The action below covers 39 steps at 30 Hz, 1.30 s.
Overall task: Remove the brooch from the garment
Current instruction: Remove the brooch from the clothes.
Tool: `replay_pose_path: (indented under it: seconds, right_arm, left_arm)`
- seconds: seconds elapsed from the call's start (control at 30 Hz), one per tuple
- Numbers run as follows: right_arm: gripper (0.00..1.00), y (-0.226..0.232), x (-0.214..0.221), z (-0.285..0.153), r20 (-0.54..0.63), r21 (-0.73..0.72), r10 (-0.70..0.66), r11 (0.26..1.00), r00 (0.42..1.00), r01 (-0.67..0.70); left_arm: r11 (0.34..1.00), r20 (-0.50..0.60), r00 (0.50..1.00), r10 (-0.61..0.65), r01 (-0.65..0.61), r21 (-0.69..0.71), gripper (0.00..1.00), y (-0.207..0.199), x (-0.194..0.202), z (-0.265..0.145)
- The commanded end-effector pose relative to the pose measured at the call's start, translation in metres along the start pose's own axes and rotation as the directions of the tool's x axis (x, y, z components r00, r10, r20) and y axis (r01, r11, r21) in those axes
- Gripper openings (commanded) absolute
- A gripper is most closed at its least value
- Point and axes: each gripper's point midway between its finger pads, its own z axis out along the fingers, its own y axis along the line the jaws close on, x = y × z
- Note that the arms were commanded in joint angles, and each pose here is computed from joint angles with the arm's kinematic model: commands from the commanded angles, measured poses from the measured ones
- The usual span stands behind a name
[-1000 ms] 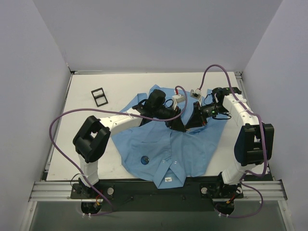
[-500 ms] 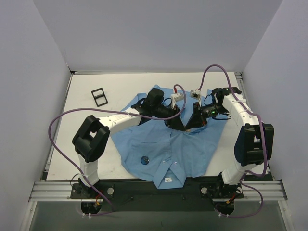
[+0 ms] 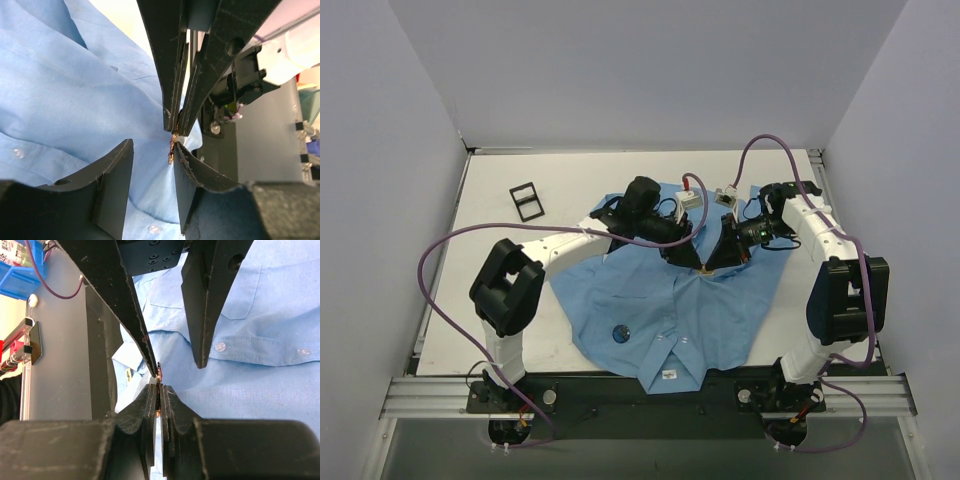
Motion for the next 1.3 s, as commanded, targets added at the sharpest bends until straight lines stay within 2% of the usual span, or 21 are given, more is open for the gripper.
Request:
replay_pose_path:
  seconds: [0.0,0.07,0.17,0.53,0.6,0.63,0.7,0.73,1.27]
  right_arm:
    - [0.0,0.013,-0.016,-0.005,0.055,-0.032,-0.002,0.999,0.998,0.004]
    - [0.0,0.012,-0.018,-0.006,0.054,-0.027,0.001,1.0,0.999,0.001]
    - [0.0,0.012,-0.022,-0.008,0.057,-0.02,-0.004,1.0,0.998,0.005]
    - [0.0,-0.005,-0.027,-0.012,0.019,0.019,0.013,1.0,1.0,-0.013]
    - [0.0,-0.009,-0.026,-0.012,0.012,0.026,0.016,1.0,1.0,-0.017]
    - [0.0,-0.009,-0.027,-0.012,0.012,0.025,0.024,0.999,1.0,-0.024]
    - [0.0,-0.013,-0.027,-0.011,0.011,0.031,0.025,0.999,1.0,-0.025]
    - [0.0,-0.015,-0.027,-0.011,0.01,0.035,0.029,0.999,1.0,-0.029]
    - [0.0,-0.06,-0.038,0.013,0.02,0.161,0.06,0.985,0.998,-0.062]
  left_arm:
    - [0.996,-0.013,0.996,0.091,-0.091,0.02,0.5,-0.011,-0.011,-0.012]
    - [0.996,-0.038,0.996,0.086,-0.085,0.03,0.53,-0.008,-0.002,-0.009]
    - [0.997,-0.085,0.994,0.069,-0.065,0.044,0.53,-0.005,0.008,-0.006]
    - [0.989,-0.115,0.988,0.104,-0.091,0.115,0.52,-0.011,0.017,-0.005]
    - [0.99,-0.121,0.988,0.097,-0.083,0.117,0.47,-0.009,0.019,-0.003]
    - [0.99,-0.125,0.988,0.094,-0.08,0.116,0.33,-0.008,0.02,-0.002]
    - [0.99,-0.123,0.988,0.092,-0.078,0.117,0.14,-0.008,0.019,0.0]
    - [0.99,-0.122,0.988,0.095,-0.082,0.114,0.0,-0.007,0.019,0.002]
    - [0.991,-0.118,0.988,0.1,-0.088,0.099,0.0,-0.01,0.013,0.011]
